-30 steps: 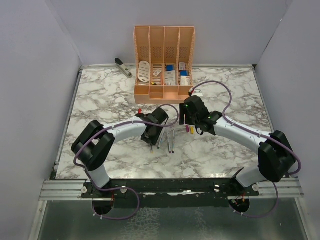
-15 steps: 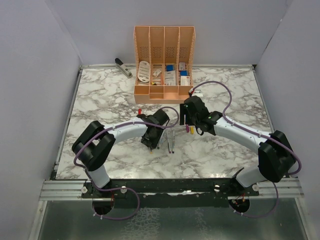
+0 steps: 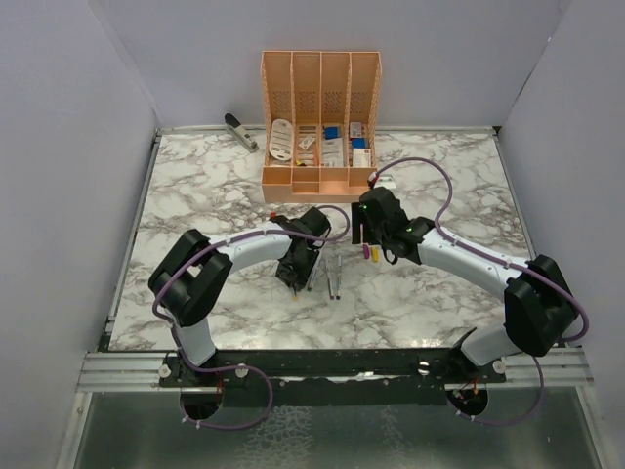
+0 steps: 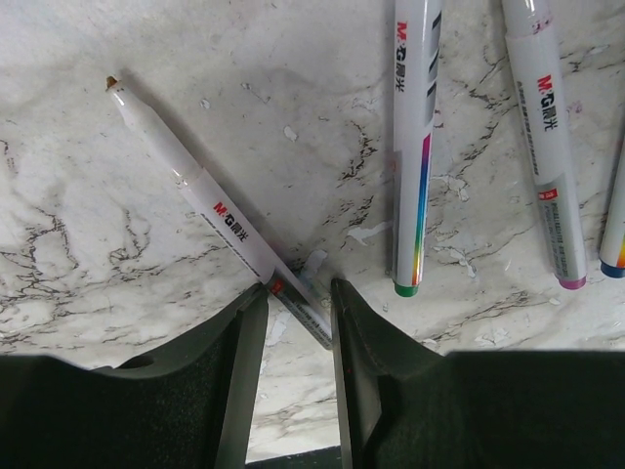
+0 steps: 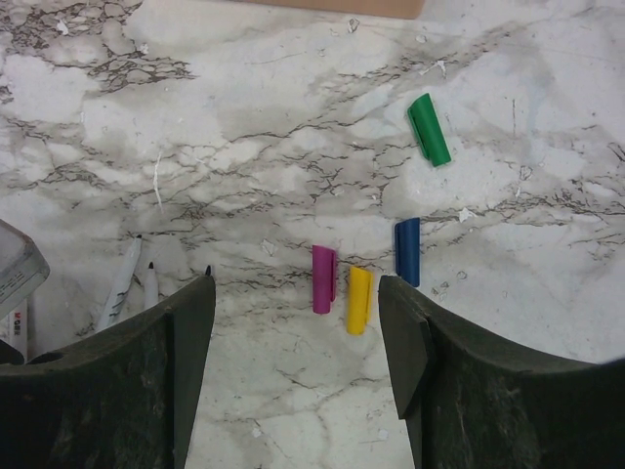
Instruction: Insert the pens into the pen caps
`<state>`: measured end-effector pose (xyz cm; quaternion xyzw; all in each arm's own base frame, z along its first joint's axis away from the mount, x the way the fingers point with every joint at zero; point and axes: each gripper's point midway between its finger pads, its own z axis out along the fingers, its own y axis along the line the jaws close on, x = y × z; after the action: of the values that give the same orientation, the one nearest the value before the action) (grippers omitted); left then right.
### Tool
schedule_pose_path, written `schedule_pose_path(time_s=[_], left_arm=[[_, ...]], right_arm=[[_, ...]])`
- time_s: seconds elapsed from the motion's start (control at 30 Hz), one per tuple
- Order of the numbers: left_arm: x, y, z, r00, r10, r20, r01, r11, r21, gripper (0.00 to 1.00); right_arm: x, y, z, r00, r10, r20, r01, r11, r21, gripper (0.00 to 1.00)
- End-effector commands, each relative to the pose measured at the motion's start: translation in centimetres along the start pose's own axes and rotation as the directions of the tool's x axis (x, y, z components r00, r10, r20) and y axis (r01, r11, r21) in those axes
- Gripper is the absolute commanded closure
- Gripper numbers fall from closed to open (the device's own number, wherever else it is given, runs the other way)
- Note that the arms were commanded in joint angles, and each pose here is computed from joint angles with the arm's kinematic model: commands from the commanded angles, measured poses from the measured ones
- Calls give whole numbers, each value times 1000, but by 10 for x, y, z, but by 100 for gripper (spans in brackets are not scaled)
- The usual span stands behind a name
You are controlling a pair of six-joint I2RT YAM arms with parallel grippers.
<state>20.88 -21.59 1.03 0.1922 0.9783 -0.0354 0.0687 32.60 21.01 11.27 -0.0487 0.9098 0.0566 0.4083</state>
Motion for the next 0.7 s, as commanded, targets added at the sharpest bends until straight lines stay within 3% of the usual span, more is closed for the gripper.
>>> schedule_pose_path(time_s=[0.0, 0.3, 0.67], left_arm=[[28, 13, 44, 992, -11, -129, 4, 999, -50, 64], [15, 28, 49, 991, -69, -111, 59, 994, -89, 65], [9, 44, 54, 985, -143, -96, 131, 984, -117, 73]], right_arm=[[-24, 1, -9, 998, -5, 65, 4, 1000, 13, 33], [-28, 1, -7, 996, -37, 75, 36, 999, 18, 33], [-31, 8, 0, 995, -57, 77, 57, 998, -4, 33]])
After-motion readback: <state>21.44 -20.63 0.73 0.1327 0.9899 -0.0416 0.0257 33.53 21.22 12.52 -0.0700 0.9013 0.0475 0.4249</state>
